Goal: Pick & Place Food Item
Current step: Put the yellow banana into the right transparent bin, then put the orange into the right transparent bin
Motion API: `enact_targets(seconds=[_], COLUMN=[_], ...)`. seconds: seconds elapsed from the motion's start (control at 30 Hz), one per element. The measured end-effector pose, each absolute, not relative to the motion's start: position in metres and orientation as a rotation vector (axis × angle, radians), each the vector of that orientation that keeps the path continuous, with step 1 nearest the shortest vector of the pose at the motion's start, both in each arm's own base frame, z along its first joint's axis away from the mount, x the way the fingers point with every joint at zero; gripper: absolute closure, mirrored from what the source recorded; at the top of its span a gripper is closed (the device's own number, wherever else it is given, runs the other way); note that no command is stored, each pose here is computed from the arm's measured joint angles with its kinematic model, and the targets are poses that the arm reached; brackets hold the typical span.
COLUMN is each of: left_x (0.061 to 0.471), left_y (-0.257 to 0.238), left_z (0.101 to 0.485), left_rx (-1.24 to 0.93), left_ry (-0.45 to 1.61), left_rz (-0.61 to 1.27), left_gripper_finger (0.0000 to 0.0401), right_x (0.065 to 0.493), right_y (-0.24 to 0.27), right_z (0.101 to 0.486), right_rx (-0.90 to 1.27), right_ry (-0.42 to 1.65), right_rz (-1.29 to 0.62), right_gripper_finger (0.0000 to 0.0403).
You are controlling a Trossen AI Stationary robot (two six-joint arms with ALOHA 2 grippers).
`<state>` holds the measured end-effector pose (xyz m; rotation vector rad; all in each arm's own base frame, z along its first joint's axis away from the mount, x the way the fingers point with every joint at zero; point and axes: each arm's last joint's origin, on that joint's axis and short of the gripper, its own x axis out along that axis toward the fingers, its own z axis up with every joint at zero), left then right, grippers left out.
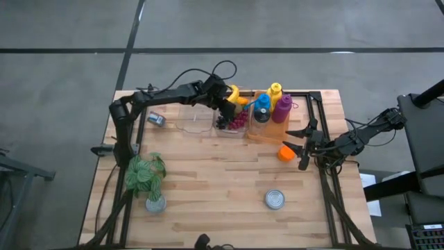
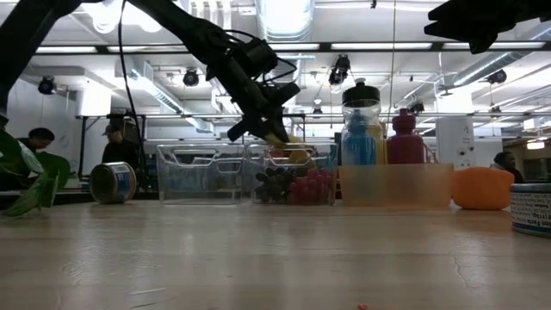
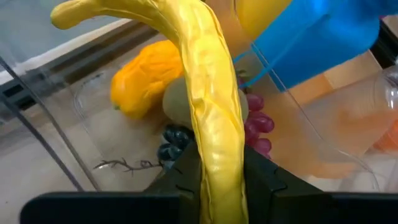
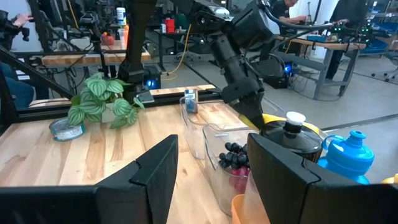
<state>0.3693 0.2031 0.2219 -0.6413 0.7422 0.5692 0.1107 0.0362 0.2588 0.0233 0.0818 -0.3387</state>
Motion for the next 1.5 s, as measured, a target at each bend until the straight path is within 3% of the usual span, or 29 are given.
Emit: enact_targets(seconds=[0.87,1.5], left_x=[0.3632,0.3636], left_y=[0.1996,0.1992], left_z=[0.2160,0.2161], left_rx=[-0.635,-0.624], left_ry=[0.832,0.831], left_rz=[0.622,0.625], left_gripper_finger=[0.0328,0.0167], right_x=[0.1106,0.1106], right_y=[0.0361,0.0361], right_z=[0.2589,0.2589], right_rx=[0.023,0.023], right_ry=[0.081,0.081], right_rz=[-0.339,-0.339], right_gripper_finger=[0.0213,0.0213])
